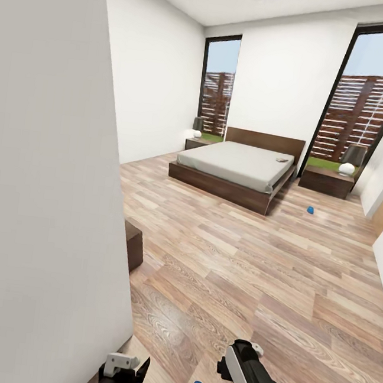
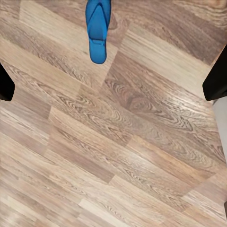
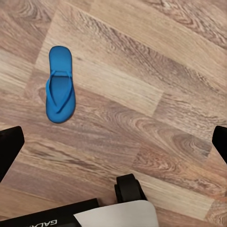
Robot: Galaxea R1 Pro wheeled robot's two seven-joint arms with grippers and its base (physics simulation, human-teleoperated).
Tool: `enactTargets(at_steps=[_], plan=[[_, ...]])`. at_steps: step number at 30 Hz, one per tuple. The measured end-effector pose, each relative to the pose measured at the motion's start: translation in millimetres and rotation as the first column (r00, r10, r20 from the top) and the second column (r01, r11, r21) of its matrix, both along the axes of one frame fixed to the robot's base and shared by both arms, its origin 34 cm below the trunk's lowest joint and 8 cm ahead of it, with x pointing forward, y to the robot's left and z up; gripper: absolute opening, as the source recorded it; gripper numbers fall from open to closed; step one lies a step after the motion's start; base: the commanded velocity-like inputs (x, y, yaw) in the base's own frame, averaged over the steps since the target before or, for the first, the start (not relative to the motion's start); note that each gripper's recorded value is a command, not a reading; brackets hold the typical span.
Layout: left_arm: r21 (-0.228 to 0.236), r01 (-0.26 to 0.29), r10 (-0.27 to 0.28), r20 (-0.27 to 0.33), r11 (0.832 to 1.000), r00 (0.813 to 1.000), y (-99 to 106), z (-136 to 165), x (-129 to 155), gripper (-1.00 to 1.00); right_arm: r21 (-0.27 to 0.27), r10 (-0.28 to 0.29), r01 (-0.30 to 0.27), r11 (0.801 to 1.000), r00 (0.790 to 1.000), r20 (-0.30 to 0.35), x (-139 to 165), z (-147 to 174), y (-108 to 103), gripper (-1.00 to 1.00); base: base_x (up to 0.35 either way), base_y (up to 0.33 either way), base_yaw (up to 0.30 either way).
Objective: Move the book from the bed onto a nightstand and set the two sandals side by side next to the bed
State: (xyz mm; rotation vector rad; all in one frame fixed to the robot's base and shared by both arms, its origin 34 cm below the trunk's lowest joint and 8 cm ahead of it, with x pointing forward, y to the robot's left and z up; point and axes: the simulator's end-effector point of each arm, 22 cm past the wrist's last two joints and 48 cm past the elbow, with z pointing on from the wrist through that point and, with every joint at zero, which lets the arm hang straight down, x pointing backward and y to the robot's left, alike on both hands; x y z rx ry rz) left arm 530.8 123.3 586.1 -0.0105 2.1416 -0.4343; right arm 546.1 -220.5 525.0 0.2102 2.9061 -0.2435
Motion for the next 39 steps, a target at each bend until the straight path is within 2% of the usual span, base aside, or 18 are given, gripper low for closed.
enactTargets(at_steps=[31,33,37,39], plan=[[-0.001,-0.001,0.001,0.008,1.000,1.000,0.6,-57.9,-6.2,1.00,0.001,0.000,0.000,1.000,1.000,0.001,-8.1,-60.7,0.3,1.00,0.000,0.000,0.000],[0.000,-0.003,0.003,0.021,1.000,1.000,1.5,-56.9,-3.2,1.00,0.001,0.001,-0.001,1.000,1.000,0.001,-8.7,-64.7,0.4,1.00,0.000,0.000,0.000],[-0.003,-0.010,0.011,0.093,1.000,0.996,4.7,-32.5,15.9,1.00,0.001,0.001,-0.001,1.000,1.000,0.001,-10.0,-72.8,0.4,1.00,0.000,0.000,0.000],[-0.004,-0.011,0.011,0.108,1.000,0.994,5.5,-26.2,21.0,1.00,0.001,0.001,-0.001,1.000,1.000,0.001,-10.7,-76.9,0.4,1.00,0.000,0.000,0.000]])
